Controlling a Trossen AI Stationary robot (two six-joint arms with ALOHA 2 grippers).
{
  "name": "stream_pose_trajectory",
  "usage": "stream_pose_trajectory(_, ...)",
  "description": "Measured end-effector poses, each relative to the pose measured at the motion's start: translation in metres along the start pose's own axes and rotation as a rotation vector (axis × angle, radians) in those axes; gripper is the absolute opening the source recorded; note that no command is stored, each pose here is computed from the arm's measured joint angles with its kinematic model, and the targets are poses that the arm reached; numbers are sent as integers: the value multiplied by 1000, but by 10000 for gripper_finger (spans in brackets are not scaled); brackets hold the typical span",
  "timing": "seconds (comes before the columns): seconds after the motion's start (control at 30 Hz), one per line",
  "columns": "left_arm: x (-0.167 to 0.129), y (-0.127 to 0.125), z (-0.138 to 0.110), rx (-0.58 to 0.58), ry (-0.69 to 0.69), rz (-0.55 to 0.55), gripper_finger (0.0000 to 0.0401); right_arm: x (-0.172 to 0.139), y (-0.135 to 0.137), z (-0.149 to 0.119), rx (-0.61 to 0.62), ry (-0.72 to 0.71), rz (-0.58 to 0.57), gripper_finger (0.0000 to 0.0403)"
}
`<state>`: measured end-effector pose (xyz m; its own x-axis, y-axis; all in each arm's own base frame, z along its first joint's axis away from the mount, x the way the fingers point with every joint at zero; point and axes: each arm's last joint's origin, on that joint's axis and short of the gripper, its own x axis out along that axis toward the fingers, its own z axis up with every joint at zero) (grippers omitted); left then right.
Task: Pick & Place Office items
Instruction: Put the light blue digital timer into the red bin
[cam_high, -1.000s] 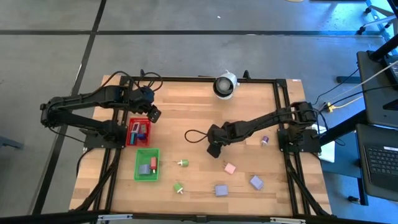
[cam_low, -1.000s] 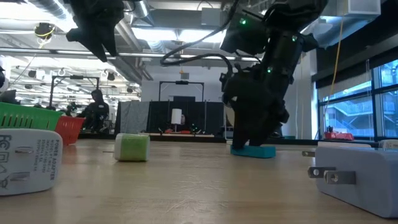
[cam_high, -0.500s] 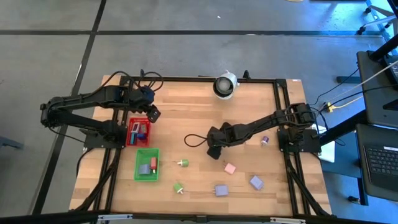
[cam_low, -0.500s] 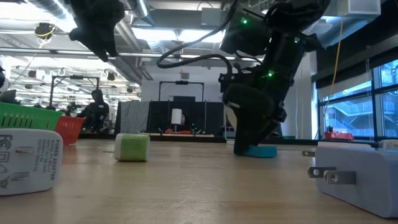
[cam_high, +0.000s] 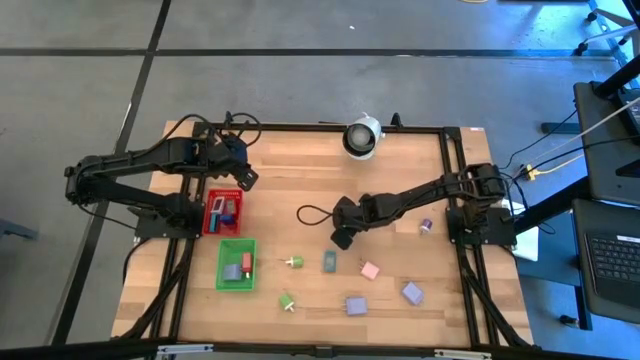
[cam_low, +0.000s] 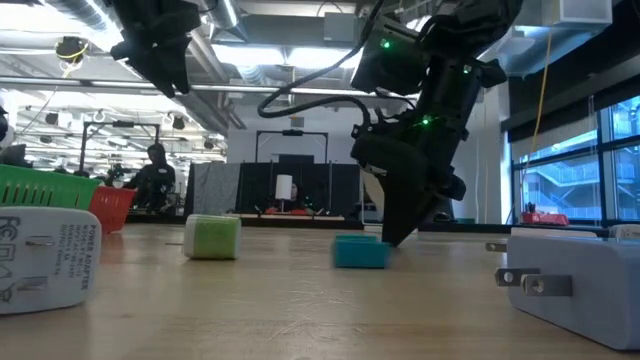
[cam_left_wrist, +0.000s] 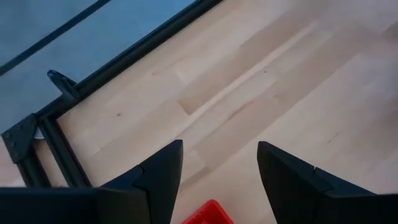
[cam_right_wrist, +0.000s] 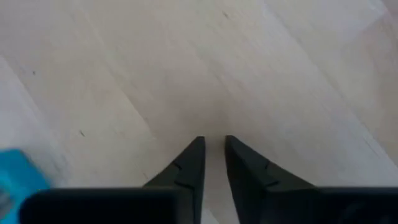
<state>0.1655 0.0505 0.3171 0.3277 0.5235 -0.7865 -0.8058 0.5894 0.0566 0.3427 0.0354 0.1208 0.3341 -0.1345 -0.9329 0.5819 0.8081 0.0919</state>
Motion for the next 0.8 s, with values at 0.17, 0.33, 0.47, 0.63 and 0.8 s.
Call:
stream_pose_trajectory(0.17,0,0,0,-2,7,-10,203,-6,-6,7,20,9,38,43)
stream_pose_trajectory(0.33,0,-1,0,-16,16,-25,203,-21,-13,16,-22,29,136,71)
stream_pose_trajectory(0.47,0,-1,0,-37,17,-25,203,-24,-12,17,-148,41,197,113)
stream_pose_trajectory(0.63,0,-3,-1,-44,61,-100,203,-26,-6,13,-303,48,246,175)
stream_pose_trajectory(0.8,-4,-12,-3,-116,67,-184,203,-26,-6,12,-314,54,242,228)
